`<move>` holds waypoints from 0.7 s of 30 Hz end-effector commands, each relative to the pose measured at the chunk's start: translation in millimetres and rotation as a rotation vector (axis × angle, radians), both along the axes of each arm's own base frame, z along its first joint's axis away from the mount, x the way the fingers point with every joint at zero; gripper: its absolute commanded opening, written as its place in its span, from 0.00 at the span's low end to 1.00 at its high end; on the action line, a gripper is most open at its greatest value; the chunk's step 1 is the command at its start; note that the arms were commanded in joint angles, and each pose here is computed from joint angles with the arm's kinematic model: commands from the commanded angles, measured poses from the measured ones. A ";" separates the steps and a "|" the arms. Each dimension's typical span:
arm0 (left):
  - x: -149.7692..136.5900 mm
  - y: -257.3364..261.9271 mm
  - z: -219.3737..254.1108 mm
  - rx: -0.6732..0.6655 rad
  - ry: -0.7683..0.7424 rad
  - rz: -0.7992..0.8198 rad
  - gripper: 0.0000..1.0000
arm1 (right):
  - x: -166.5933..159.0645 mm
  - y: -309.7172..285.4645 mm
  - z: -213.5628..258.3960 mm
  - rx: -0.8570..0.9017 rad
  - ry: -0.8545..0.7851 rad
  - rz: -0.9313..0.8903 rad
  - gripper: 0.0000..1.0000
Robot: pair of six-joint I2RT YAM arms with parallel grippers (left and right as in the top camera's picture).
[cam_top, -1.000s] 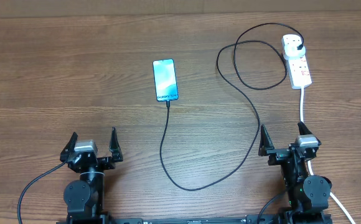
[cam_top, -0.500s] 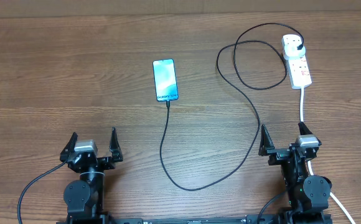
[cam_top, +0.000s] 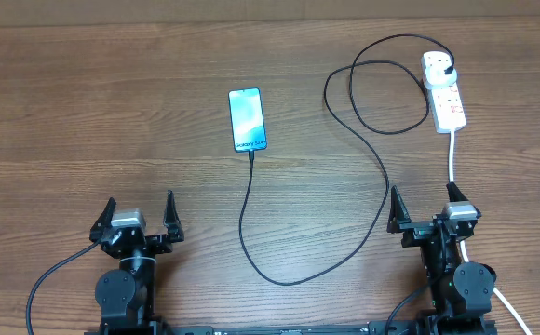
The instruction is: Plug charger to phone and switch on socket
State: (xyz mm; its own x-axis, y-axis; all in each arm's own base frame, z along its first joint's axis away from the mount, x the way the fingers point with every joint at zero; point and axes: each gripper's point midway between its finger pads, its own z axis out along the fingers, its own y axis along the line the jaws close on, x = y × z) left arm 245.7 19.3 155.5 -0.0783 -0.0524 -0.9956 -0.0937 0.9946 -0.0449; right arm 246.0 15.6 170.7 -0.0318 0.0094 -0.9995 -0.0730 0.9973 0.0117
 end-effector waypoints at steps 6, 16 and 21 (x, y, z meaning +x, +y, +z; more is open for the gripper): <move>-0.1 -2.9 1.2 0.019 -0.008 -0.016 1.00 | 0.0 -1.2 -0.9 0.003 -0.007 -0.008 1.00; -0.1 -3.0 1.0 0.018 -0.007 -0.016 1.00 | 0.0 -1.2 -0.9 0.003 -0.007 -0.008 1.00; -0.1 -3.4 1.1 0.018 -0.007 -0.019 1.00 | 0.0 -1.2 -0.9 0.003 -0.007 -0.008 1.00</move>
State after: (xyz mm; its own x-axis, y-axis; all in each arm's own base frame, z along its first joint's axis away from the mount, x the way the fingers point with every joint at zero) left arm 245.7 19.3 155.5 -0.0784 -0.0524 -0.9955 -0.0933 0.9946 -0.0450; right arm 246.1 15.2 170.6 -0.0321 0.0090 -0.9994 -0.0707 0.9974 0.0113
